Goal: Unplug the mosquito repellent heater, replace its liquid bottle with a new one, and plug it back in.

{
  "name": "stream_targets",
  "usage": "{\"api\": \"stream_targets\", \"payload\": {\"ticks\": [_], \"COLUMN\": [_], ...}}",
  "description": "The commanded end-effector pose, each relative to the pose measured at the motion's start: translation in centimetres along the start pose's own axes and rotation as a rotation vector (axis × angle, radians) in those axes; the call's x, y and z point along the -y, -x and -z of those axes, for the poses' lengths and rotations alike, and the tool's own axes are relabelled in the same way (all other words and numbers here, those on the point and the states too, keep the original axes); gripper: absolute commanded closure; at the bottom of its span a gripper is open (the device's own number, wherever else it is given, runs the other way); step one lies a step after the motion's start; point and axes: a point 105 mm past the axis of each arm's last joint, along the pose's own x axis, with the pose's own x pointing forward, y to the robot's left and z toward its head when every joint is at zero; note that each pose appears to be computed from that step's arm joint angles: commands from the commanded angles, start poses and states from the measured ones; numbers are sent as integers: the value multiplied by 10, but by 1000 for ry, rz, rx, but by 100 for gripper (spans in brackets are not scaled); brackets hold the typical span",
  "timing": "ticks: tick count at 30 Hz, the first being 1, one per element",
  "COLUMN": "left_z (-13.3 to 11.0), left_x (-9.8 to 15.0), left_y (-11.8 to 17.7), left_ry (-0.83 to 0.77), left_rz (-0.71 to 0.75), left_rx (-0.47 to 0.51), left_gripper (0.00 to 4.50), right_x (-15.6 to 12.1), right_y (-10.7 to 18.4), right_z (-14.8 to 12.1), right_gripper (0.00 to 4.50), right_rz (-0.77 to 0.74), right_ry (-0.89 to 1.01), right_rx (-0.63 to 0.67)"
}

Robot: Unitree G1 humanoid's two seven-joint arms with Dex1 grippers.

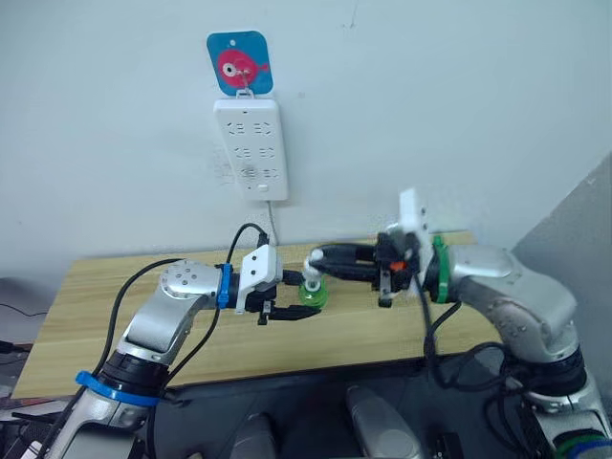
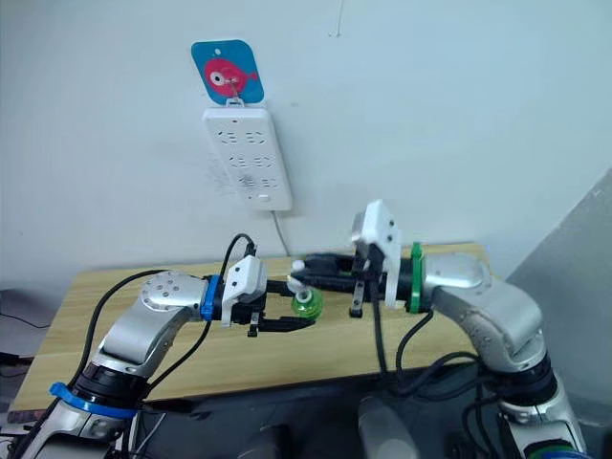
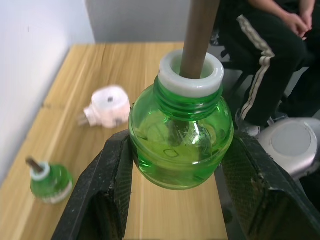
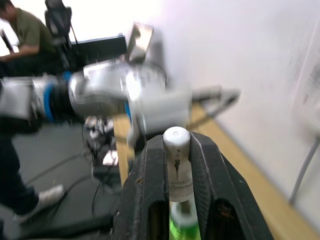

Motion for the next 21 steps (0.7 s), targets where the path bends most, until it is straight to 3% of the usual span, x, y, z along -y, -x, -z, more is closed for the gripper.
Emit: {"api": "stream_targets", "payload": {"ticks": [1, 2, 5, 10, 13, 21], "left_z": [17, 22, 39, 49, 49, 40], "left_x": [-2, -3, -4, 16, 24, 41], "left_y": [14, 18, 32, 43, 51, 60], "left_ry": [20, 33, 83, 118, 138, 163], "left_rz": [-61, -83, -191, -214, -243, -265], "left_rx": [-52, -60, -98, -138, -154, -180], "left_gripper": [223, 223, 223, 223, 223, 223], "right_x": [11, 14, 36, 51, 61, 93], "right_y": [11, 13, 19, 21, 18, 10], "right_z": [-4, 5, 70, 134, 163, 208], "right_gripper": [423, 423, 423, 423, 423, 423], "right_rz": [84, 118, 310, 476, 561, 704], "right_ry": [19, 26, 92, 111, 78, 7], "right_rx": [4, -22, -141, -184, -187, -215]}}
